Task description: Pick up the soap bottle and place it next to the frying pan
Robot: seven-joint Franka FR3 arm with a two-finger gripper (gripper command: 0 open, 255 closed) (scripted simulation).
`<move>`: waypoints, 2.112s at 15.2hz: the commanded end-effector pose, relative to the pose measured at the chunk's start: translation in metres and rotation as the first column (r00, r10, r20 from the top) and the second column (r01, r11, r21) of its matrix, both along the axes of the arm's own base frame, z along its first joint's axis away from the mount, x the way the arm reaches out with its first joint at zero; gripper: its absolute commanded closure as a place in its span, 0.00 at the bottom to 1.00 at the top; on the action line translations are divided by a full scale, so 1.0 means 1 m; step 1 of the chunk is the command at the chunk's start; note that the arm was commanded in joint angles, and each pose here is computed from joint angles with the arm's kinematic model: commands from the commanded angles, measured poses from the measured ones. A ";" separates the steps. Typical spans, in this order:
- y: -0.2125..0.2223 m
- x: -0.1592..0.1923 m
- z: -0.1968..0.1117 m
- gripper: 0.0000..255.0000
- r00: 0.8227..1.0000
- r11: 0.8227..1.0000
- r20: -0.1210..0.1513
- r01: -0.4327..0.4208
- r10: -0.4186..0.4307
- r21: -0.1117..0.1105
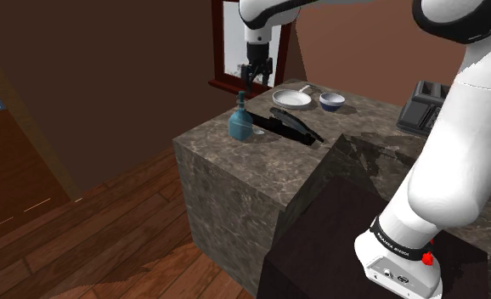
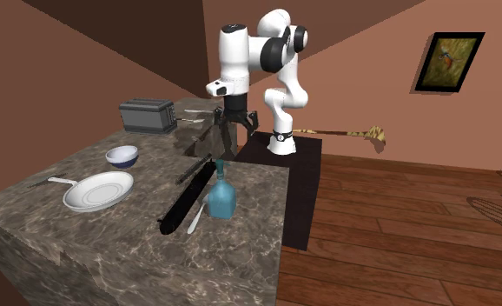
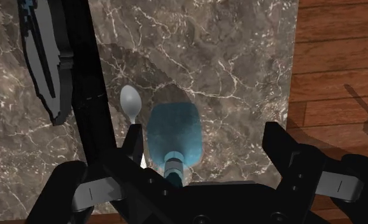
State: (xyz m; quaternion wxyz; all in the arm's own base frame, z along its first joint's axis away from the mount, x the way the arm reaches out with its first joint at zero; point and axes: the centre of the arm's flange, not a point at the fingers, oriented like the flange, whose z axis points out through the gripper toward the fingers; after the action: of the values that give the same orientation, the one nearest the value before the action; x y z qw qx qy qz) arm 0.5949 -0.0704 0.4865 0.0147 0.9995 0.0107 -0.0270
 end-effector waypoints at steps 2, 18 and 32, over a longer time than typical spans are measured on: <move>0.000 0.037 -0.012 0.00 1.000 1.000 -0.003 -0.021 0.021 -0.008; -0.009 0.101 -0.076 0.00 0.998 0.998 -0.009 -0.058 0.058 -0.021; -0.009 0.102 -0.076 1.00 0.998 0.998 -0.009 -0.058 0.058 -0.021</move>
State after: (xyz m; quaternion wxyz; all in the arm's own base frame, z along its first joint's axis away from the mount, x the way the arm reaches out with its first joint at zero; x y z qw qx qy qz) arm 0.6964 -0.0791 0.4106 0.0262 0.9984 0.0396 -0.0310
